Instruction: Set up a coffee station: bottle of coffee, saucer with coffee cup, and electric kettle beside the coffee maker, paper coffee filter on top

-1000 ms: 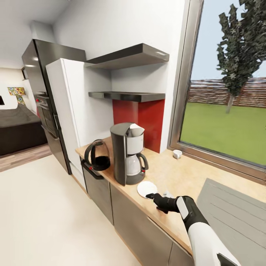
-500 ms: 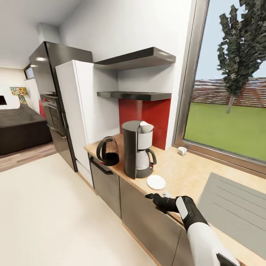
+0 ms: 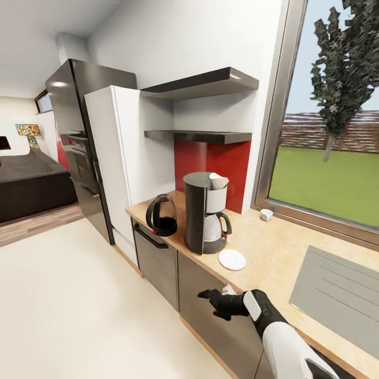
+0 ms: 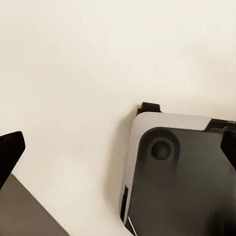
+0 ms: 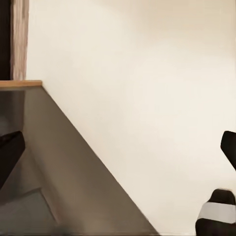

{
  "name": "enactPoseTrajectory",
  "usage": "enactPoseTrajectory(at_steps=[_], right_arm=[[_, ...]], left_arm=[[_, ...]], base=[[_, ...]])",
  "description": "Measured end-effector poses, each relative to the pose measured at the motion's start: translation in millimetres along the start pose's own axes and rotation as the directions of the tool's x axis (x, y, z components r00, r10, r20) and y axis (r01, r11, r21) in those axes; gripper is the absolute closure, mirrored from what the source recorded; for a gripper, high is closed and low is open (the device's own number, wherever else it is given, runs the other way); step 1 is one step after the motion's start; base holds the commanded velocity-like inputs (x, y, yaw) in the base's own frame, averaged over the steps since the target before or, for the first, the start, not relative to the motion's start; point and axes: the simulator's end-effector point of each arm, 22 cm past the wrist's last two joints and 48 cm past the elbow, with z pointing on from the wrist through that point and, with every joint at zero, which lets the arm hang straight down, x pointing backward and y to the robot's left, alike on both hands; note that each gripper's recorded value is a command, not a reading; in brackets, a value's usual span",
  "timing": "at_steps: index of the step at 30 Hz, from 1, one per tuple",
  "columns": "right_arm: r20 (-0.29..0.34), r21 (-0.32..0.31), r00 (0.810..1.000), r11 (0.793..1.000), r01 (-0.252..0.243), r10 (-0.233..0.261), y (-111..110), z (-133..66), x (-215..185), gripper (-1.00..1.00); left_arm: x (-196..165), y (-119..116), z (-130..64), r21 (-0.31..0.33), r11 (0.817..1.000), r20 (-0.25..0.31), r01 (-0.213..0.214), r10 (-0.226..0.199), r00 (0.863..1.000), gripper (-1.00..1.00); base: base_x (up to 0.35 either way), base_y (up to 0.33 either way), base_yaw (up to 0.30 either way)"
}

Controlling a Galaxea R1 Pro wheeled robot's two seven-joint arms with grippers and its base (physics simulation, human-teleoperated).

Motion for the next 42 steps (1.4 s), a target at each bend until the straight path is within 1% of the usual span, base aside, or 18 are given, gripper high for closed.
enactPoseTrajectory(at_steps=[3,6,10,12,13,14,16,17,19,20,21,22,23,25,26,30,35,42], right_arm=[[-0.069,0.007,0.997,1.000,-0.027,0.027,-8.3,16.6,35.2,-1.00],[-0.111,0.025,0.994,0.999,-0.019,0.022,-16.7,34.9,71.6,-1.00],[-0.145,0.093,0.989,0.995,0.047,-0.033,-39.7,46.5,104.5,-1.00],[-0.144,0.157,0.986,0.982,0.106,-0.083,-58.6,49.0,112.4,-1.00],[-0.145,0.182,0.985,0.976,0.117,-0.091,-66.9,48.9,116.3,-1.00],[-0.166,0.253,0.982,0.959,0.130,-0.090,-94.6,46.6,134.6,-1.00],[-0.184,0.327,0.980,0.935,0.138,-0.080,-128.8,39.2,152.2,-1.00],[-0.187,0.347,0.979,0.927,0.141,-0.079,-139.9,35.9,156.1,-1.00],[-0.202,0.428,0.974,0.885,0.181,-0.102,-189.8,17.4,169.3,-1.00],[-0.202,0.447,0.973,0.873,0.193,-0.111,-202.9,11.8,171.3,-1.00],[-0.207,0.488,0.965,0.838,0.244,-0.161,-233.4,-1.8,174.9,-1.00],[-0.208,0.509,0.959,0.816,0.274,-0.192,-250.8,-9.6,178.7,-1.00],[-0.213,0.531,0.947,0.785,0.318,-0.239,-274.2,-21.0,185.6,-1.00],[-0.232,0.547,0.941,0.767,0.336,-0.247,-296.4,-31.8,207.2,-1.00],[-0.243,0.551,0.940,0.763,0.338,-0.241,-305.1,-36.1,220.2,-1.00],[-0.260,0.555,0.938,0.760,0.338,-0.228,-314.5,-40.9,239.6,-1.00],[-0.261,0.553,0.939,0.763,0.335,-0.223,-315.0,-40.6,245.4,-1.00],[-0.227,0.553,0.940,0.761,0.340,-0.255,-312.1,-37.4,237.3,-1.00]], left_arm=[[0.2,-1.5,0.0,0.002,1.000,0.000,-0.001,0.001,1.000,-1.00],[0.3,-2.0,0.0,0.003,1.000,0.000,-0.001,0.001,1.000,-1.00],[0.3,-2.6,0.0,0.003,1.000,0.000,-0.003,0.003,1.000,-1.00],[0.5,-3.3,0.1,0.004,1.000,-0.001,-0.005,0.005,1.000,-1.00],[0.4,-3.2,0.0,0.004,1.000,-0.001,-0.006,0.006,1.000,-1.00],[0.8,-2.7,0.1,0.004,1.000,-0.001,-0.007,0.007,1.000,-1.00],[1.3,-3.7,0.1,0.006,1.000,-0.002,-0.008,0.008,1.000,-1.00],[1.9,-4.2,0.1,0.006,1.000,-0.003,-0.008,0.008,1.000,-1.00],[4.0,-4.9,0.2,0.007,1.000,-0.007,-0.016,0.016,1.000,-1.00],[4.3,-5.0,0.3,0.006,1.000,-0.008,-0.019,0.019,1.000,-1.00],[5.1,-4.7,0.3,0.004,0.999,-0.009,-0.032,0.032,0.999,-1.00],[5.9,-4.6,0.4,0.003,0.999,-0.010,-0.042,0.042,0.999,-1.00],[7.3,-4.5,0.5,0.001,0.998,-0.013,-0.059,0.059,0.998,-1.00],[8.1,-3.6,0.5,-0.002,0.998,-0.012,-0.068,0.068,0.998,-1.00],[6.8,-3.3,0.7,-0.003,0.998,-0.001,-0.070,0.070,0.998,-1.00],[12.7,-1.6,1.8,-0.005,0.997,0.022,-0.072,0.072,0.997,-1.00],[20.5,0.1,2.4,-0.008,0.997,0.031,-0.071,0.071,0.997,-1.00],[21.7,2.1,2.5,-0.011,0.999,0.037,-0.051,0.052,0.998,-1.00]], base=[[0.000,0.000,0.000],[0.000,0.000,0.000],[0.000,0.000,0.000],[0.000,0.000,0.000],[0.000,0.000,0.000],[0.000,0.000,0.000],[0.000,0.000,0.000],[0.000,0.000,0.000],[0.000,0.000,0.000],[0.000,0.000,0.000],[0.000,0.000,0.000],[0.000,0.000,0.000],[0.000,0.000,0.000],[0.000,0.000,0.000],[0.000,0.000,0.000],[0.000,0.000,0.000],[0.000,0.000,0.000],[0.000,0.001,0.000]])
